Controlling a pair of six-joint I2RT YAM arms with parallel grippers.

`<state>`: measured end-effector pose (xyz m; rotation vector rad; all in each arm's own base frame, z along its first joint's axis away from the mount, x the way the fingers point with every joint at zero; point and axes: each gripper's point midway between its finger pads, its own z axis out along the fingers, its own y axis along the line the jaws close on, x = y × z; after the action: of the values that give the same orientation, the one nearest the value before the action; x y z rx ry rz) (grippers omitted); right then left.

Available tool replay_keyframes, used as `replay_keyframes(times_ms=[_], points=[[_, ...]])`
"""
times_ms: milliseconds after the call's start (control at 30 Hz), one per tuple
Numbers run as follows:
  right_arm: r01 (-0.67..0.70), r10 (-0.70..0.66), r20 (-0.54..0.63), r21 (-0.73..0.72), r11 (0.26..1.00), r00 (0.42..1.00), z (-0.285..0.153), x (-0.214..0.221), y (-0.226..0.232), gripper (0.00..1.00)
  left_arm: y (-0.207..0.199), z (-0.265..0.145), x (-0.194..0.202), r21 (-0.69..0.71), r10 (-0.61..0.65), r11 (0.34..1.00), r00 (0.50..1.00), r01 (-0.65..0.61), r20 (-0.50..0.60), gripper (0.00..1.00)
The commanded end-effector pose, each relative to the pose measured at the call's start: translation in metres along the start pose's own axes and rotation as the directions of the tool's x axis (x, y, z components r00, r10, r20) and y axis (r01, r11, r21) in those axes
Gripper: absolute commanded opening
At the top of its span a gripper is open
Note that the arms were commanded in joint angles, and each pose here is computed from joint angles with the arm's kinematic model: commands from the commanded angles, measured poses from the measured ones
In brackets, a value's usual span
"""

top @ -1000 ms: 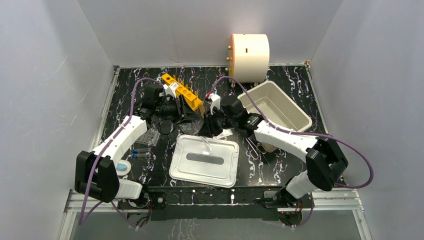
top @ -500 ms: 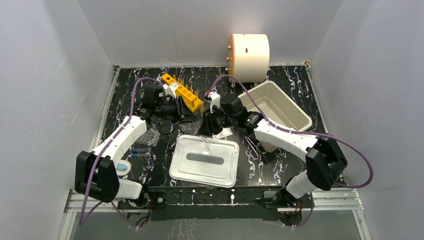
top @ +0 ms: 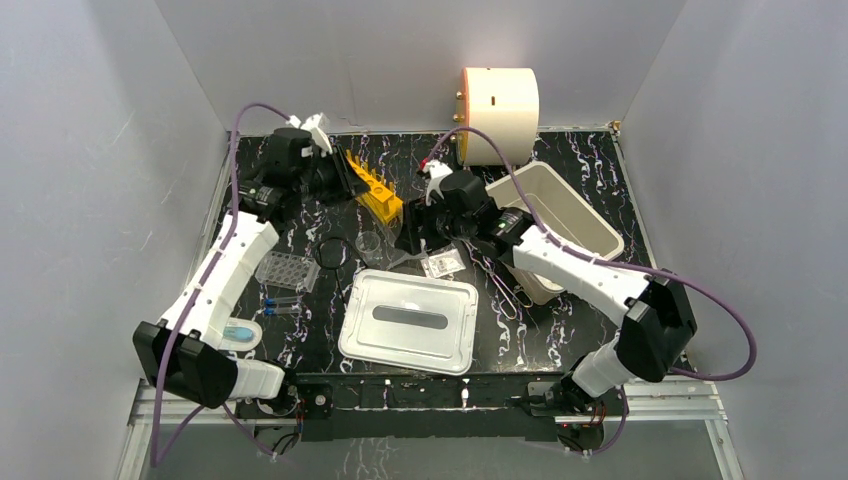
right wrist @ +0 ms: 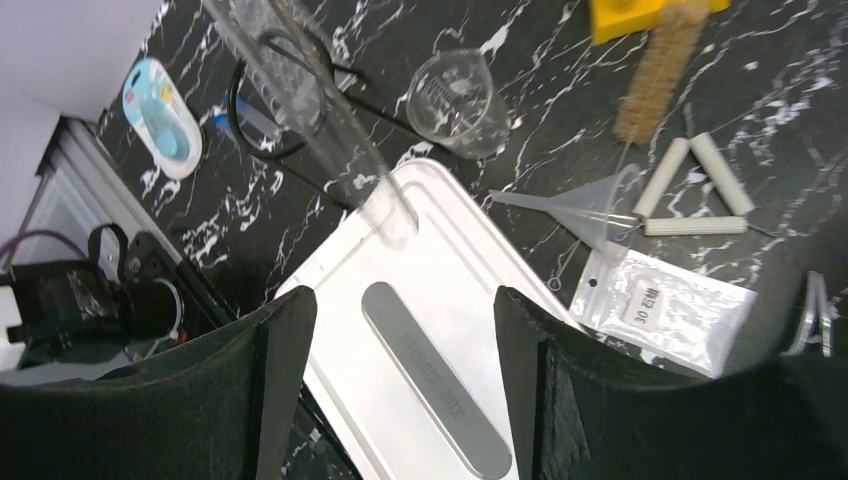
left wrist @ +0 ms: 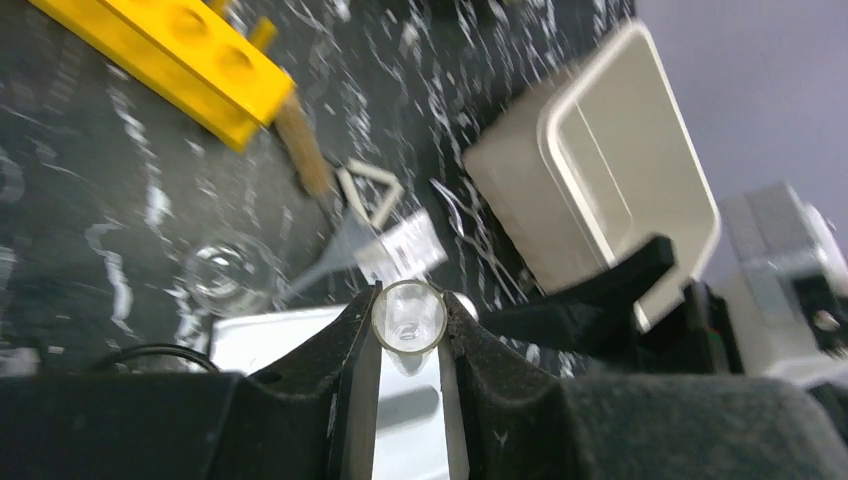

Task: Organize the chemistry lab equipment

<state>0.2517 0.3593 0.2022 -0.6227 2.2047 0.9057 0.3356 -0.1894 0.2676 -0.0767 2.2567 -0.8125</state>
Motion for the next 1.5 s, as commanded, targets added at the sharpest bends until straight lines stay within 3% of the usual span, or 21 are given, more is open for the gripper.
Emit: replay_keyframes(times_ms=[0,267,433,767,1100,1467], points=[[-0.036,0.024,0.155,0.077,0.996,0.988,-0.036,-0.049,-0.002,0.74,0.031,-0.017,-0.055,-0.262,0.106,0.964,0.976,-0.054,0.189,0.02],[-0.017,0.000,0.183,0.092,0.996,0.983,-0.040,-0.063,-0.025,0.74,0.046,-0.013,-0.136,-0.458,0.229,0.888,0.907,-0.046,0.352,0.04],[0.020,-0.037,0.170,0.100,0.995,0.985,-0.030,-0.070,-0.040,0.74,0.058,0.002,-0.170,-0.534,0.287,0.845,0.877,-0.042,0.386,0.04],[0.017,-0.029,0.174,0.067,0.998,0.984,-0.024,-0.084,-0.044,0.74,0.102,0.036,-0.221,-0.549,0.273,0.836,0.853,0.019,0.445,0.04],[0.003,-0.021,0.192,0.092,0.996,0.981,-0.021,-0.087,-0.063,0.73,0.130,0.068,-0.245,-0.612,0.389,0.789,0.816,-0.056,0.428,0.05],[-0.018,-0.001,0.189,0.099,0.995,0.982,-0.021,-0.083,-0.078,0.73,0.136,0.094,-0.231,-0.570,0.386,0.816,0.825,-0.098,0.412,0.06]])
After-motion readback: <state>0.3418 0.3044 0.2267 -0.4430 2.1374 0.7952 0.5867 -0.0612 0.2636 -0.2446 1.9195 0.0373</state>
